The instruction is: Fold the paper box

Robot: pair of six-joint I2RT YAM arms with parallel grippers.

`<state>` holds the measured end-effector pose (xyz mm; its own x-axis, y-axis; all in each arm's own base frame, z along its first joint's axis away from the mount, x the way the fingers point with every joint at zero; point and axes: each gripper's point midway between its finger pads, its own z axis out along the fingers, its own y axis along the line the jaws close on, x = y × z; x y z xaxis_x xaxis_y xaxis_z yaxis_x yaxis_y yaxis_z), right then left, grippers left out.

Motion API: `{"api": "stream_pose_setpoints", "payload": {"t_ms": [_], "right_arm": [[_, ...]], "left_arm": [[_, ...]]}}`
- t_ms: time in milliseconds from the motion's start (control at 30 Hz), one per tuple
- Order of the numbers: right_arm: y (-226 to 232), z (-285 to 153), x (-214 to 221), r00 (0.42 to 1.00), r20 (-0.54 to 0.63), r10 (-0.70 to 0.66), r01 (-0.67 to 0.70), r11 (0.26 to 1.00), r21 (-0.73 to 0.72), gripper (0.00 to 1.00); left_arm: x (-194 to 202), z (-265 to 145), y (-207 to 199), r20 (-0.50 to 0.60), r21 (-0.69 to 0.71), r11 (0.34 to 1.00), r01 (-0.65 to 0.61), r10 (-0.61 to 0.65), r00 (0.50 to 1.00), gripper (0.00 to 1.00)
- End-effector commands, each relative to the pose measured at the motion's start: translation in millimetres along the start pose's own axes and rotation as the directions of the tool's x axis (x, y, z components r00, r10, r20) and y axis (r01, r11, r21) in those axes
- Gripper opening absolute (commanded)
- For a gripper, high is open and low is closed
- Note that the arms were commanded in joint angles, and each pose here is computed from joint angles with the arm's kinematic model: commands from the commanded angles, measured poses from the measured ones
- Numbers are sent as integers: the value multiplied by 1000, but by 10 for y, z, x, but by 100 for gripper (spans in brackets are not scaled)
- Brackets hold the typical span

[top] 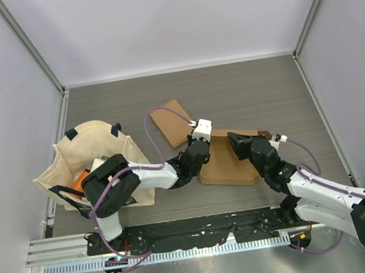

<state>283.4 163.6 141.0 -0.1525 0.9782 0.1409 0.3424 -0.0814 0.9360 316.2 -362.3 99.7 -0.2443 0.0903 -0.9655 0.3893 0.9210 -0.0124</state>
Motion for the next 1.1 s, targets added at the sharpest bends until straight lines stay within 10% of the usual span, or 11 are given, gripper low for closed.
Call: {"api": "stream_pose_setpoints", "payload": {"t_ms": [0, 133, 200, 300, 433, 500, 567, 633, 767, 867, 1067], "right_arm": [[-271, 26, -24, 997, 6, -76, 75, 991, 107, 1], [-281, 9, -38, 974, -8, -227, 226, 968, 111, 5], [-302, -38, -67, 932, -25, -363, 363, 923, 131, 26], [-87, -183, -59, 736, -89, -671, 677, 729, 97, 66], [-64, -502, -108, 357, -260, -897, 933, 358, 46, 80], [-42, -784, -329, 286, -340, -896, 957, 249, 150, 84], [-39, -808, -345, 296, -344, -891, 953, 253, 166, 81], [-28, -754, -438, 422, -256, -870, 897, 360, 257, 73], [280, -598, -408, 554, -25, -832, 824, 544, 158, 34], [178, -589, -627, 562, 29, -827, 795, 550, 257, 1], [-29, -427, -604, 693, 120, -711, 692, 703, 166, 1]], "left_arm": [[-120, 150, 134, 33, -109, 994, -3, 7, 999, 19], [-109, 155, 231, 31, -165, 986, -27, 32, 999, 0], [-136, 97, 275, 41, -168, 985, -21, 28, 999, 0], [-110, 2, 370, 36, -183, 983, -27, 34, 999, 0], [-147, -133, 463, 36, -188, 982, -18, 26, 999, 0], [-117, -198, 528, 1, -208, 978, -29, 30, 1000, 0], [-124, -222, 549, 2, -218, 976, -9, 9, 1000, 0], [-102, -243, 582, -14, -238, 971, -2, -2, 1000, 0], [-57, -244, 585, -33, -249, 968, 12, -21, 999, 0], [-9, -237, 589, -53, -261, 965, 11, -26, 998, 0], [26, -235, 623, -71, -299, 954, 20, -43, 997, 0]]}}
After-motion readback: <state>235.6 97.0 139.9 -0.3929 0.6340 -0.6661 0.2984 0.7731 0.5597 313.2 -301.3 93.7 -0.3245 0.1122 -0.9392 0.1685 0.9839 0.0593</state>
